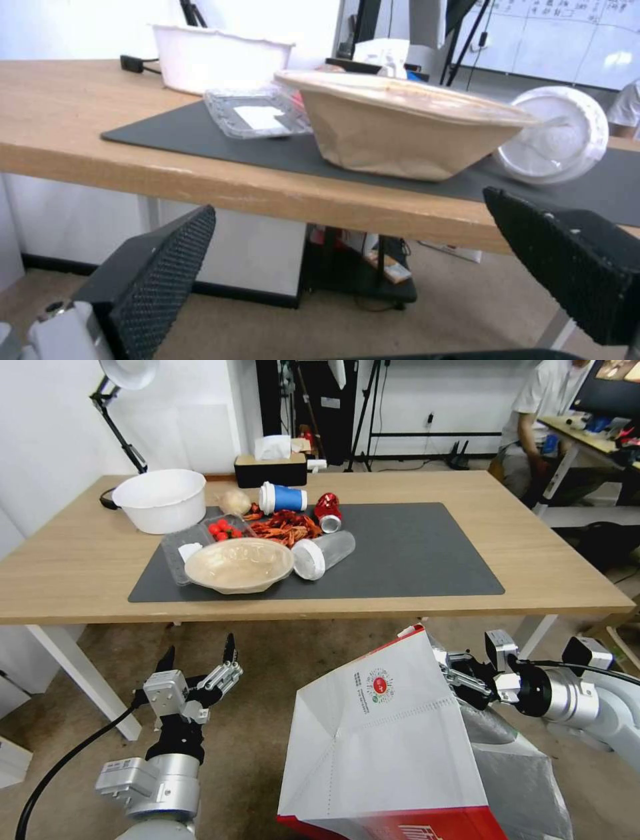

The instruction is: Pick up the food delivery bag from the floor and place it on the table.

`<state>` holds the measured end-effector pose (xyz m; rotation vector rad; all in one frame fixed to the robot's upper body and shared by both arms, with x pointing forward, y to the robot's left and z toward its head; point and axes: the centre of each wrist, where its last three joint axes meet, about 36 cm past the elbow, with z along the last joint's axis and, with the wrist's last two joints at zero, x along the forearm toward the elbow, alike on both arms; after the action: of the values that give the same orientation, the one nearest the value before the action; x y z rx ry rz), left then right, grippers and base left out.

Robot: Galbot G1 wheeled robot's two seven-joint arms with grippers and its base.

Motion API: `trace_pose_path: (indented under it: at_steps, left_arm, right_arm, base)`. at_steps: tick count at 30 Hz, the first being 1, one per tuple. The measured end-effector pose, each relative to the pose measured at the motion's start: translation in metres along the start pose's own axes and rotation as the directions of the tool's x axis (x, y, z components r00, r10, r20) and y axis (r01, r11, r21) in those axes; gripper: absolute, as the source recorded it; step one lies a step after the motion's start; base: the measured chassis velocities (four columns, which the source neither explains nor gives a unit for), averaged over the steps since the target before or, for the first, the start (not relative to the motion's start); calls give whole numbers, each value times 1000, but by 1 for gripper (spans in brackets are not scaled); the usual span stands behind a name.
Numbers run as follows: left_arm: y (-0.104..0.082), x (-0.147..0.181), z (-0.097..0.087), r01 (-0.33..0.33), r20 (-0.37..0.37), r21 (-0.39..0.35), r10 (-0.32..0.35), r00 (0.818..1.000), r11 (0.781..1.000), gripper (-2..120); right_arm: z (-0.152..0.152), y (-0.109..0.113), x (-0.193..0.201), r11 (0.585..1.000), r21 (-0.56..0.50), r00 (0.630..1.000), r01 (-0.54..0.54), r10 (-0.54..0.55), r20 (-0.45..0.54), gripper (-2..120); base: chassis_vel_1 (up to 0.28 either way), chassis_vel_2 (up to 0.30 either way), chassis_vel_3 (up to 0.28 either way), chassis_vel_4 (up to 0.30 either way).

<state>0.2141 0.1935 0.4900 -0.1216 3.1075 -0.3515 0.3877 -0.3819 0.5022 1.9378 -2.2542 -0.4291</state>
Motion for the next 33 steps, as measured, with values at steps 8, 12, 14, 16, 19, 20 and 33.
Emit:
trace_pose_path:
  at_steps: [8,12,14,16,19,20,33]
  left_arm:
    - [0,0,0,-3,2,1,3,1000,1000,100]
    - [0,-1,0,-4,2,0,4,1000,1000,100]
    - [0,-1,0,-5,3,0,5,1000,1000,100]
    - [0,-1,0,-5,3,0,5,1000,1000,100]
    - [0,-1,0,-3,3,-1,3,1000,1000,100]
    - [0,-1,0,-3,3,-1,3,1000,1000,100]
    - [0,-1,-1,-4,3,-3,4,1000,1000,100]
  right_arm:
    - [-1,0,0,1000,1,1000,0,0,-1,0]
    - [0,0,0,1000,-1,1000,0,0,-2,0]
    - [0,0,0,1000,-1,1000,-1,1,-2,0]
    - [0,0,0,1000,-1,1000,-1,1,-1,0]
    - [0,-1,0,1000,0,1000,-1,1,1,0]
    - [0,-1,0,1000,0,1000,-1,1,1,0]
    - [0,-2,-2,1000,1,1000,2,-2,4,0]
  base:
    - [0,0,0,0]
    - [0,0,0,0]
    - [0,0,0,0]
    - [0,0,0,0]
    - [0,0,0,0]
    - [0,0,0,0]
    - [0,0,0,0]
